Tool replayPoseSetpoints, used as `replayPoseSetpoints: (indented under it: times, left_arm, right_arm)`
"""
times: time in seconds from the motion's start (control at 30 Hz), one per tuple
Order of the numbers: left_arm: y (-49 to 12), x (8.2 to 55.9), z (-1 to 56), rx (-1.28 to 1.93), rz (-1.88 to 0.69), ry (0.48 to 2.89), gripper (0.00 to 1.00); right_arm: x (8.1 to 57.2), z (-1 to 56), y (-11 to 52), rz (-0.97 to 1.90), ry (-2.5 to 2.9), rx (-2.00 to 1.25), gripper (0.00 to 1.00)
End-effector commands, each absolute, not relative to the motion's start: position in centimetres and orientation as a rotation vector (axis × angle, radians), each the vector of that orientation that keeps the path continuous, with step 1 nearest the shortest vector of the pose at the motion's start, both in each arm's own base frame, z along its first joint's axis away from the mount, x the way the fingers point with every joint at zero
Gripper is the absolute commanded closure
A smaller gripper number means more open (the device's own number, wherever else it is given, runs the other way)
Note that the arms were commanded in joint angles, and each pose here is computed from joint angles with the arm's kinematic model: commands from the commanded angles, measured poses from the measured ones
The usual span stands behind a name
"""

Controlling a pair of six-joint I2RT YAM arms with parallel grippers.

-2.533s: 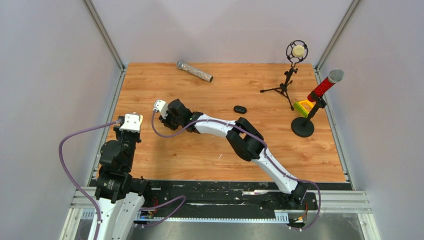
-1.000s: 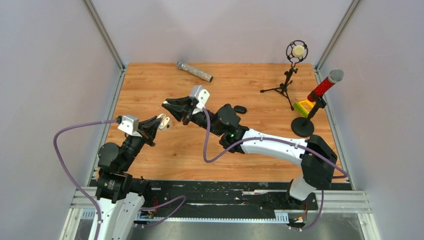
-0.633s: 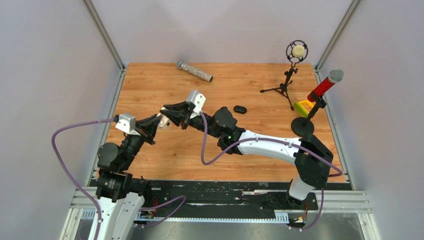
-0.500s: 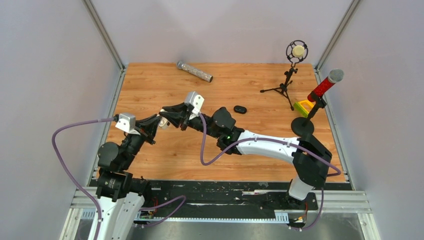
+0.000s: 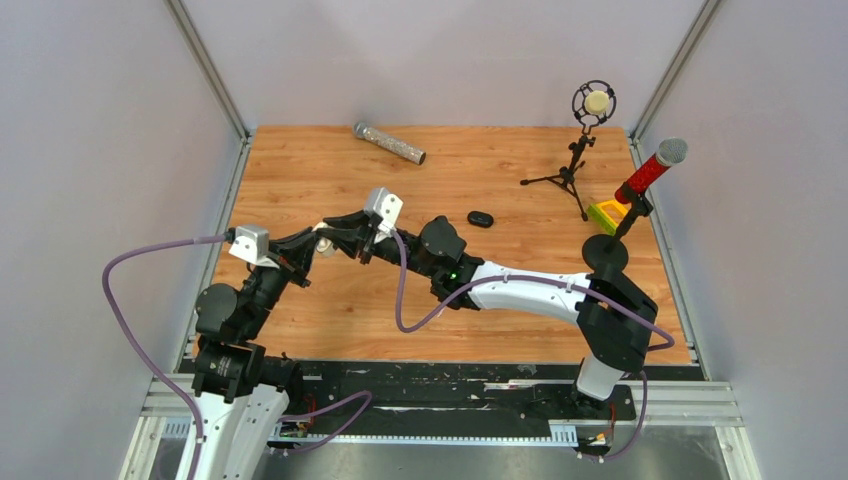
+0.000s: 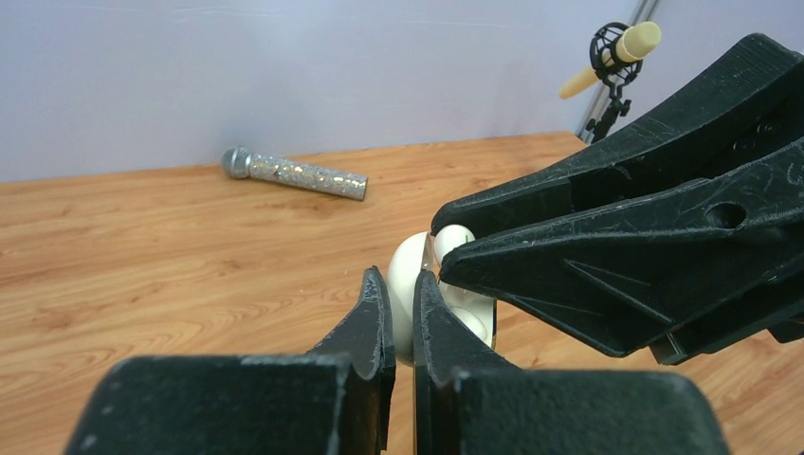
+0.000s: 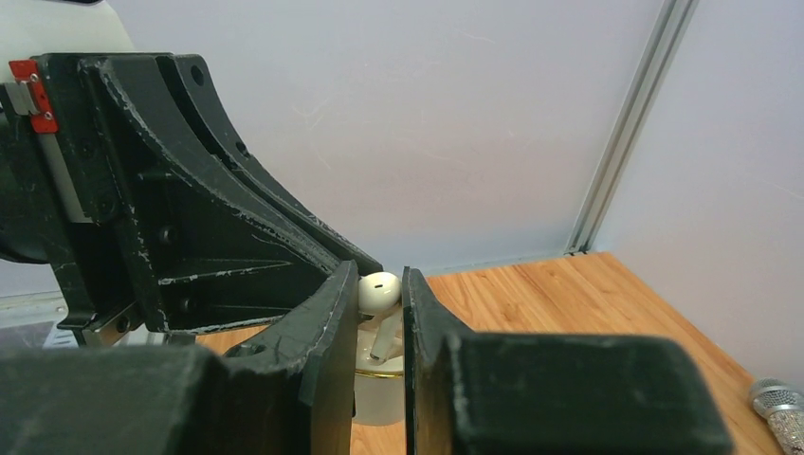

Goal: Insert the wireless bluetooth earbuds into the charging case
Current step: Place the earbud in the charging case.

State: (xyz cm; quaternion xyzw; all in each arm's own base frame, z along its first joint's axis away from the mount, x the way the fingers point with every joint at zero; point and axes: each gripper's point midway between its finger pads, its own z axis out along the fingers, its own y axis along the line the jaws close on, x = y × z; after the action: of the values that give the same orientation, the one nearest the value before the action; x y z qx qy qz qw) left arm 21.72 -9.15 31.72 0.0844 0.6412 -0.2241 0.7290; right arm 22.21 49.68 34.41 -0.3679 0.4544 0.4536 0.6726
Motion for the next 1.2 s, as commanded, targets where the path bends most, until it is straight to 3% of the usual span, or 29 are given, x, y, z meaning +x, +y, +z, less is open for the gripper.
replayPoseSetpoints:
  times: [0.0,1.17]
  left_arm:
    - [-9.0,21.6,33.2,0.166,-0.504,1.36,1.0]
    - [-9.6,20.7,33.6,0.145,-0.584,1.365,1.0]
  right_arm:
    - [21.9,35.9,49.0,0.991,0.934,-0.81,1.0]
    - [21.5,36.8,47.5,0.948,0.831,-0.852,1.0]
